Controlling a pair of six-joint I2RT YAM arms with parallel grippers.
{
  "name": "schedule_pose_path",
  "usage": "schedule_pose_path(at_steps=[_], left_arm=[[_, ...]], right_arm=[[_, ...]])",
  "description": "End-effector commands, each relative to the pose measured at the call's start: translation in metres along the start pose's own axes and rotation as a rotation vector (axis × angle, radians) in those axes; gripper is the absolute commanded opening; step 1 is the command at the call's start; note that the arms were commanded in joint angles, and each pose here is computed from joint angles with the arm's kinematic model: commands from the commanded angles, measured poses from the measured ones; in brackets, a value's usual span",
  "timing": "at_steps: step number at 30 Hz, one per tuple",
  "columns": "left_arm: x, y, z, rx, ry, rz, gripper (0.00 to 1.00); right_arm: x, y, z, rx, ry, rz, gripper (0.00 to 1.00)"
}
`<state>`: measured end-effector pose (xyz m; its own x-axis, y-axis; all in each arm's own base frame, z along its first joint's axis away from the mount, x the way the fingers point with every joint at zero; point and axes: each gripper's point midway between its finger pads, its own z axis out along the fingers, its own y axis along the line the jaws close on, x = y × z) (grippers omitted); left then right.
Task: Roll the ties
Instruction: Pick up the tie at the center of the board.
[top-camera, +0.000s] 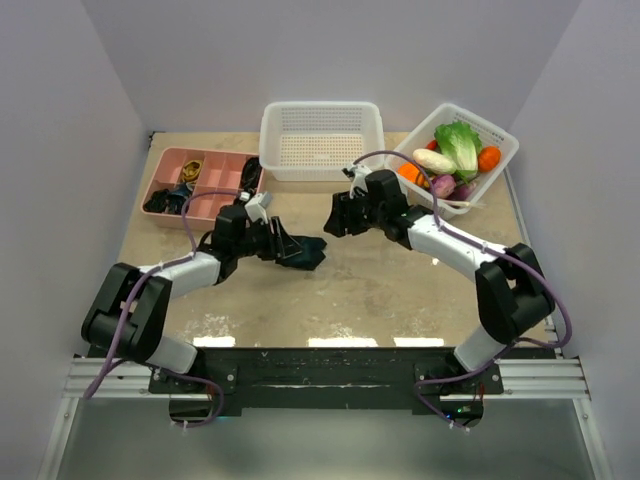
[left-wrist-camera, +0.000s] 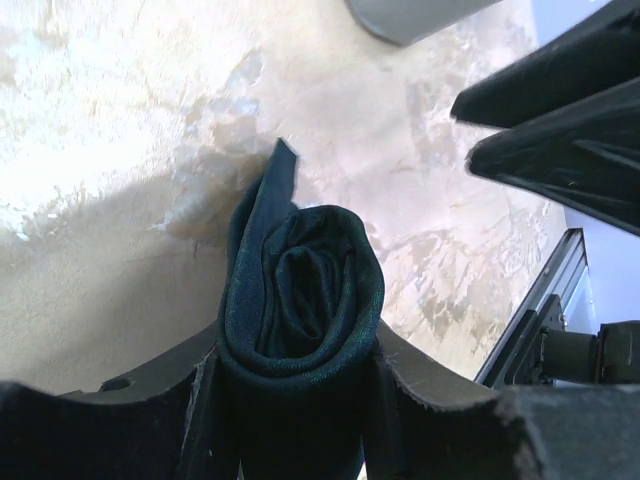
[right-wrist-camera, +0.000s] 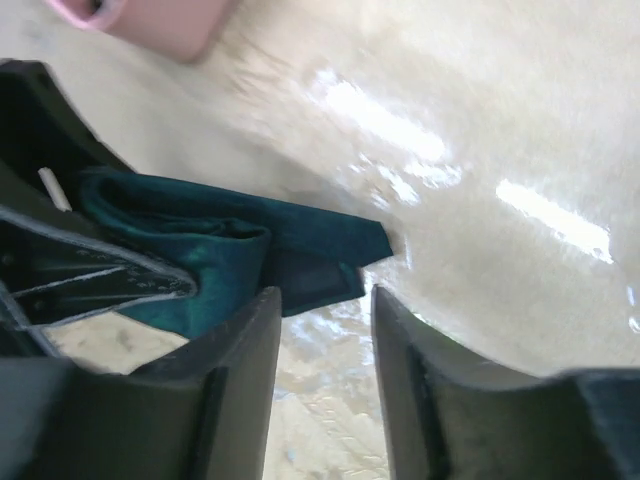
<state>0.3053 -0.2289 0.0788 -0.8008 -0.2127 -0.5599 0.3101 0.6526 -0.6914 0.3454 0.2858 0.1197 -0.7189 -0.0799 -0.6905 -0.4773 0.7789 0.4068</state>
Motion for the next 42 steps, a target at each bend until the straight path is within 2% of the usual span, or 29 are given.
schedule_pose_path(at_steps=[1, 4, 9, 22, 25, 34, 42], left_arm=[[-0.030, -0.026, -0.017, 0.051, -0.058, 0.108, 0.46], [-0.035, -0.041, -0.027, 0.084, -0.053, 0.152, 0.45], [-0.031, -0.069, -0.043, 0.190, -0.015, 0.212, 0.45], [-0.007, -0.116, -0.052, 0.371, 0.098, 0.343, 0.44], [-0.003, -0.126, -0.053, 0.406, 0.112, 0.374, 0.43], [-0.009, -0.147, -0.069, 0.483, 0.057, 0.456, 0.43], [-0.015, -0.157, -0.080, 0.506, 0.009, 0.495, 0.44]], right_arm=[[-0.030, 0.044, -0.022, -0.222, -0.109, -0.126, 0.73], [-0.034, 0.062, -0.030, -0.318, -0.119, -0.162, 0.89], [-0.038, 0.080, -0.045, -0.407, -0.145, -0.203, 0.99], [-0.046, 0.109, -0.075, -0.556, -0.235, -0.287, 0.99], [-0.037, 0.114, -0.071, -0.612, -0.194, -0.280, 0.99], [-0.003, 0.126, -0.070, -0.789, -0.039, -0.242, 0.99], [0.012, 0.129, -0.084, -0.837, 0.014, -0.234, 0.99]])
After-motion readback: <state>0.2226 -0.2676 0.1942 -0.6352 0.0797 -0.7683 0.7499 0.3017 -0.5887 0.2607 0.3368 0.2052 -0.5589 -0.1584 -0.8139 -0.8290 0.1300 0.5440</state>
